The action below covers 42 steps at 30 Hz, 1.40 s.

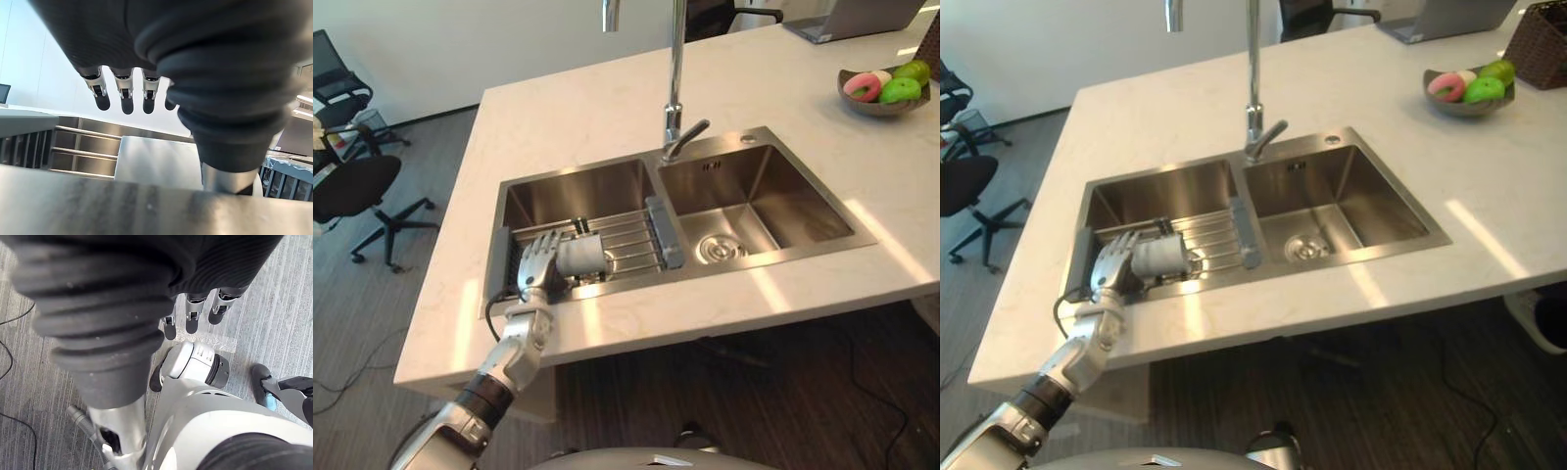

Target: Walk over to the sink, pick up the cup, carry it to the dishwasher, place the cup inside the dishwasher, then close the dishwasher door

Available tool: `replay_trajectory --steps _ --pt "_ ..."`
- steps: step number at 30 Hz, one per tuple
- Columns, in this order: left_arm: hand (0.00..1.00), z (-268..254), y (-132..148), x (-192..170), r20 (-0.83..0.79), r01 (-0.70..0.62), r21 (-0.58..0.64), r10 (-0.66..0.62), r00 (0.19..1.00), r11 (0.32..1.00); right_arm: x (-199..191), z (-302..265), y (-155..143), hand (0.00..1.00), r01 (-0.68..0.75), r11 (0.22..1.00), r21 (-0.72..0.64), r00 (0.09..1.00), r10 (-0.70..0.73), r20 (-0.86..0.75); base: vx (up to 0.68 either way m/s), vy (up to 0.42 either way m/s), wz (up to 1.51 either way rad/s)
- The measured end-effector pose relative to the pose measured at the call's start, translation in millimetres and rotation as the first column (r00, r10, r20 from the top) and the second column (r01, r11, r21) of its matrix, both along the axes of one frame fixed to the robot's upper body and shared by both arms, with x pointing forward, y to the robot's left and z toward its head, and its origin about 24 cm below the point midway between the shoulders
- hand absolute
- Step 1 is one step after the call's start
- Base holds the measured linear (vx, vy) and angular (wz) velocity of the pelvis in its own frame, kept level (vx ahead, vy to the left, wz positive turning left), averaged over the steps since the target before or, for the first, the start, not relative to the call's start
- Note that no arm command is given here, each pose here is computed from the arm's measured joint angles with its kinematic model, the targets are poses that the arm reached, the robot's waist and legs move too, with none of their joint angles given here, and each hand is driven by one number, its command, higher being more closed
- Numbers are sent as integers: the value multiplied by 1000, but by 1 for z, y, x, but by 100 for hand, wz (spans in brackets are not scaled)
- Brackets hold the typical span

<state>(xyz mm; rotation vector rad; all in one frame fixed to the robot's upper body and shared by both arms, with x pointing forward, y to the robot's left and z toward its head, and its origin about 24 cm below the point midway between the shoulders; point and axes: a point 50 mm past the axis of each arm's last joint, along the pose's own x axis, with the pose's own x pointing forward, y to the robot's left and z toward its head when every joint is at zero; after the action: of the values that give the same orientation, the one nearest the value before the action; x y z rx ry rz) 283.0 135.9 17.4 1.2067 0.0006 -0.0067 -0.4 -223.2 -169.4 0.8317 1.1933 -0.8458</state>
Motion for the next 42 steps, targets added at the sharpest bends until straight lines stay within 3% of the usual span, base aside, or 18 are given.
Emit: replay_trajectory --steps 6,15,21,37,42 --pt "0 -2 3 3 -67 -19 34 21 997 999 -1 1 -4 0 -13 1000 -19 1000 12 -24 10 -4 -2" --pt "0 1 -7 7 -144 120 323 -77 987 939 -2 1 -6 0 -24 999 -27 999 23 -36 39 -4 -2" --pt "0 8 -21 11 -154 194 406 -143 978 893 0 1 -8 0 -26 999 -40 999 25 -27 56 -9 -5" --pt "0 18 -27 21 -207 235 426 -159 965 874 3 1 -9 0 -23 999 -47 1000 22 -21 35 10 -2" --pt "0 20 -35 21 -203 311 371 -250 947 875 4 2 -9 0 -23 999 -49 1000 22 -15 41 10 1"
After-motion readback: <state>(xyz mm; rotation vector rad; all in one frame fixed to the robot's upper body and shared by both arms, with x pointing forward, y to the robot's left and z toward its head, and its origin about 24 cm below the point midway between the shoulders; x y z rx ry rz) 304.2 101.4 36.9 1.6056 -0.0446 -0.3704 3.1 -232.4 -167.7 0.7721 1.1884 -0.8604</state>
